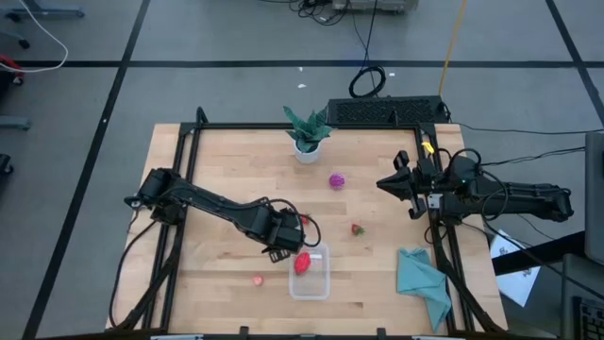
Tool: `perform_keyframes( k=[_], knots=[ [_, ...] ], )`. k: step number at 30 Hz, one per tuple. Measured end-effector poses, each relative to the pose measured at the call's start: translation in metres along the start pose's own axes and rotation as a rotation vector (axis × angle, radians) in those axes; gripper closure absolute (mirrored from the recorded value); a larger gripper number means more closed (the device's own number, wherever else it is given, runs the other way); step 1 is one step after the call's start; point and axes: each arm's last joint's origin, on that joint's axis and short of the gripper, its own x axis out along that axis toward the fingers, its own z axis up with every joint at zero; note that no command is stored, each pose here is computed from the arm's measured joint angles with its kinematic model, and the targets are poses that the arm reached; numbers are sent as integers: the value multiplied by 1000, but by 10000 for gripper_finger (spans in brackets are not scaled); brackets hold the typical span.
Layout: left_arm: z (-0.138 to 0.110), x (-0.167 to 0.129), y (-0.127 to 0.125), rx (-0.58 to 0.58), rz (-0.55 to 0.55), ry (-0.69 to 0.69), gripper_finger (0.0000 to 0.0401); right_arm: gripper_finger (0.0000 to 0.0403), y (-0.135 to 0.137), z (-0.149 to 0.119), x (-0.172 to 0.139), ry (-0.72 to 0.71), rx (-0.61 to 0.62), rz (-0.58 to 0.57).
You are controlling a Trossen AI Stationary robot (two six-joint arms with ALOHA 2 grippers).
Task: Pick and placing Produce into tupperware
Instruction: Put the purple grapes into the transparent container
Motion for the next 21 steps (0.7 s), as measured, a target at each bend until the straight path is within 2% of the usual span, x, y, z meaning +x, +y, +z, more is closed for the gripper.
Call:
perform_keyframes(
  k=[6, 10, 21],
  knots=[
    [-3, 17, -3, 6, -51, 7, 107, 385, 0, 0, 0, 4, 1, -1],
    [-4, 28, 1, 3, -44, 22, 107, 385, 0, 0, 0, 4, 1, -1],
    [6, 38, 9, 56, -111, 11, 107, 385, 0, -1, 0, 4, 1, -1]
  ],
)
